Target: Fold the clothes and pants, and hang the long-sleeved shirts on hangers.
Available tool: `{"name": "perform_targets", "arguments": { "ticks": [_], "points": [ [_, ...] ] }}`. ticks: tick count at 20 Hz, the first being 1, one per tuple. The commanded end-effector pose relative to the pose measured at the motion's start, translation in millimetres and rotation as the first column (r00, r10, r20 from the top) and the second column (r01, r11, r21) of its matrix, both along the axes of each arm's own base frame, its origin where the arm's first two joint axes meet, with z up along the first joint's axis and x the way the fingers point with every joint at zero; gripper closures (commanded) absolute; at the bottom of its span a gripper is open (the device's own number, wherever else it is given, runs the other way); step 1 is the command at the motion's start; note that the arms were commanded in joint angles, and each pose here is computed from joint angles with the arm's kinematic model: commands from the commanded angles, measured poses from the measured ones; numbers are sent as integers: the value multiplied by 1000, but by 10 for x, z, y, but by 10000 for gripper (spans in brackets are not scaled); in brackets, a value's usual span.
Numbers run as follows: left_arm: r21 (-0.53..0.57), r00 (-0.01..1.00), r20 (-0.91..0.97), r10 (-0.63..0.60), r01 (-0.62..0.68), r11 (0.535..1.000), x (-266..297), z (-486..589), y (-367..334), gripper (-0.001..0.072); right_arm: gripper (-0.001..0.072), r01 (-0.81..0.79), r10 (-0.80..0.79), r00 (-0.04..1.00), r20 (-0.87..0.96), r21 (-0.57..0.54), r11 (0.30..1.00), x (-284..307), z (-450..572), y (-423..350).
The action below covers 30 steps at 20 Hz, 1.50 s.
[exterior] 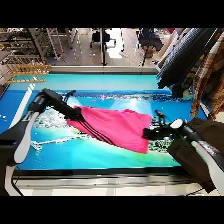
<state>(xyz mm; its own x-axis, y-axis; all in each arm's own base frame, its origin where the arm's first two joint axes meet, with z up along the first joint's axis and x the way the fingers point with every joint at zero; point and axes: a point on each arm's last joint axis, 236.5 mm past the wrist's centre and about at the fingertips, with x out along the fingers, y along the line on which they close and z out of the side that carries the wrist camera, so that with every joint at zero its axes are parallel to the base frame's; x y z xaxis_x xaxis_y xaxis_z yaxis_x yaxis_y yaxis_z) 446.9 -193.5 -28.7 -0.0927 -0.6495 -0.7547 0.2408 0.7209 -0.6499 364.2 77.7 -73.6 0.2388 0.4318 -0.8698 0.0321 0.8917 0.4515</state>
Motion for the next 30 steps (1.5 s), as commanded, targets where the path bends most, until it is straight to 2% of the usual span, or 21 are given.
{"name": "perform_targets", "arguments": {
  "ticks": [1,4,6,9,11,14,16,18,19,21,24,26,27,28,30],
  "points": [
    [48,998,-44,-37,39,998,-124,-330,-387,695,700,94,-73,995,68,-380,920,-80,533,-1051],
    [68,999,-41,-1,4,998,-89,-656,-753,696,700,114,-55,985,166,-373,921,96,971,-991],
    [55,999,-43,9,-7,998,-84,-704,-854,695,700,68,24,967,252,-349,934,312,1272,-626],
    [-57,1000,-24,9,-11,998,-60,-121,-817,682,700,-96,201,924,327,-309,946,484,1540,352],
    [-86,999,7,-33,34,996,-192,448,-610,682,700,-240,347,857,381,-301,923,555,1556,1217],
    [-55,994,76,-77,81,995,-451,1124,-180,683,699,-396,488,738,466,-287,872,647,1339,2519],
    [10,990,135,-45,45,999,-479,1352,151,683,690,-453,532,700,476,-280,847,721,1045,3104],
    [57,984,178,5,-15,998,-428,1453,441,683,307,-495,542,720,433,-227,839,710,908,3362],
    [56,983,183,23,-34,998,-407,1476,515,683,235,-504,559,724,405,-243,829,729,964,3286],
    [56,983,180,43,-54,997,-374,1459,572,684,238,-478,561,747,357,-300,826,848,1242,2827],
    [51,985,168,30,-39,998,-334,1352,454,683,238,-348,430,849,306,-286,893,1034,1647,1845],
    [46,985,171,21,-29,999,-246,1214,281,684,236,-284,327,924,200,-215,934,959,1609,1257],
    [45,986,166,12,-20,999,-209,1119,180,684,210,-264,281,952,120,-142,954,840,1491,1071],
    [45,988,152,-1,-6,999,-186,993,67,684,136,-245,247,968,35,-55,968,705,1327,969],
    [50,993,110,-31,26,998,-174,700,-145,684,120,-197,201,977,-74,59,979,529,949,859]
  ]
}}
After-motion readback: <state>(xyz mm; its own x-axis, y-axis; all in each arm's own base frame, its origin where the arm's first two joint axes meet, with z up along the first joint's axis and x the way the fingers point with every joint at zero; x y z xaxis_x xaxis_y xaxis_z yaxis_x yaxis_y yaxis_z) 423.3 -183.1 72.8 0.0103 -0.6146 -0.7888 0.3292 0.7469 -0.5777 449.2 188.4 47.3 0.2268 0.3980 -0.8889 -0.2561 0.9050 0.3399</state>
